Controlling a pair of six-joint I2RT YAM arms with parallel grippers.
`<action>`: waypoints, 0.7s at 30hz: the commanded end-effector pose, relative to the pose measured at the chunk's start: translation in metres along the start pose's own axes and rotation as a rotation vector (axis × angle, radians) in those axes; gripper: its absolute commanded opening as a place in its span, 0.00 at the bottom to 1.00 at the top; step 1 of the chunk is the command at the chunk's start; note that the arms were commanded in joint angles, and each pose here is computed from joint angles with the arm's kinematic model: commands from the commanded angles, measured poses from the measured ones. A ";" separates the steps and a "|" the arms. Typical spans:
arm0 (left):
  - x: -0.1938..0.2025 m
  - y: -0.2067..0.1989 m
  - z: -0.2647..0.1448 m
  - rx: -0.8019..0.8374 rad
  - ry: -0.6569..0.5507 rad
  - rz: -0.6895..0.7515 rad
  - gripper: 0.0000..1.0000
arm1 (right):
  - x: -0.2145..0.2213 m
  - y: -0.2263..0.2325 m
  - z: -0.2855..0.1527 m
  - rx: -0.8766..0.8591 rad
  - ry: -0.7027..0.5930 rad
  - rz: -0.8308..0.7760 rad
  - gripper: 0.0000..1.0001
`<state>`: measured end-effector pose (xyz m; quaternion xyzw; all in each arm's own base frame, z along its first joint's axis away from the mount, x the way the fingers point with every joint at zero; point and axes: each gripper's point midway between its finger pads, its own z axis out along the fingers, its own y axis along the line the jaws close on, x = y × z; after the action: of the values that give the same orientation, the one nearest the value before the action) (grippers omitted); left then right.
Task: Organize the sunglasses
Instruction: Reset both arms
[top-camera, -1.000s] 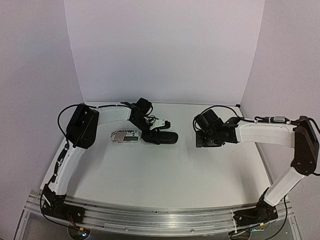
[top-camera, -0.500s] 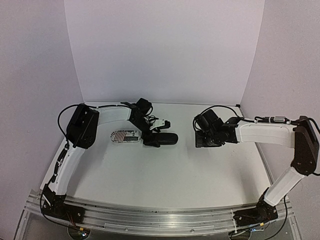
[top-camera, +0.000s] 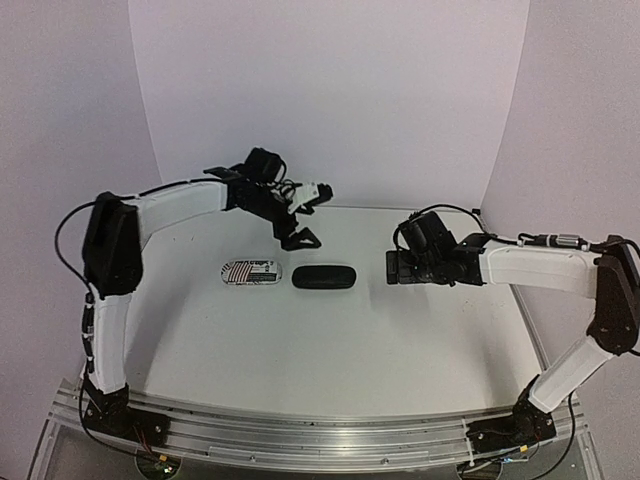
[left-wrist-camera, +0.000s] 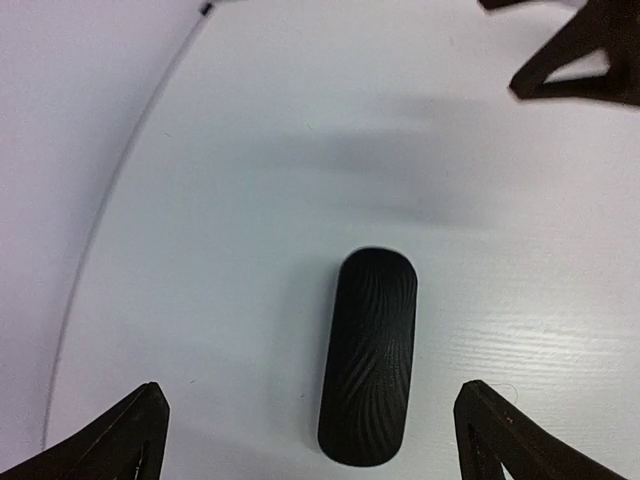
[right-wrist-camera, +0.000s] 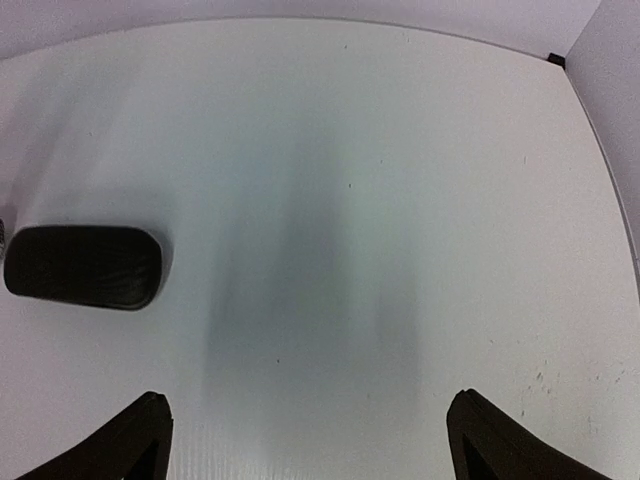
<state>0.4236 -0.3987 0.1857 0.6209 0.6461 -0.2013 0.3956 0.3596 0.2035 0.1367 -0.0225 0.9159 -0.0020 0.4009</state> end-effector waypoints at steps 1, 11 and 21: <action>-0.061 0.044 -0.164 -0.352 -0.188 -0.232 1.00 | -0.067 -0.033 -0.022 -0.065 -0.253 0.110 0.98; 0.153 -0.008 -0.325 -1.049 -0.021 -0.738 1.00 | -0.050 -0.162 -0.081 0.064 -0.676 0.191 0.98; 0.238 -0.064 -0.355 -1.304 -0.218 -0.941 0.87 | 0.025 -0.175 -0.074 0.076 -0.693 0.151 0.98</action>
<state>0.2846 -0.0078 0.1565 -0.0045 0.8621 0.0211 0.5063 0.2999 0.0289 0.1609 0.0573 0.7580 -0.0061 0.6497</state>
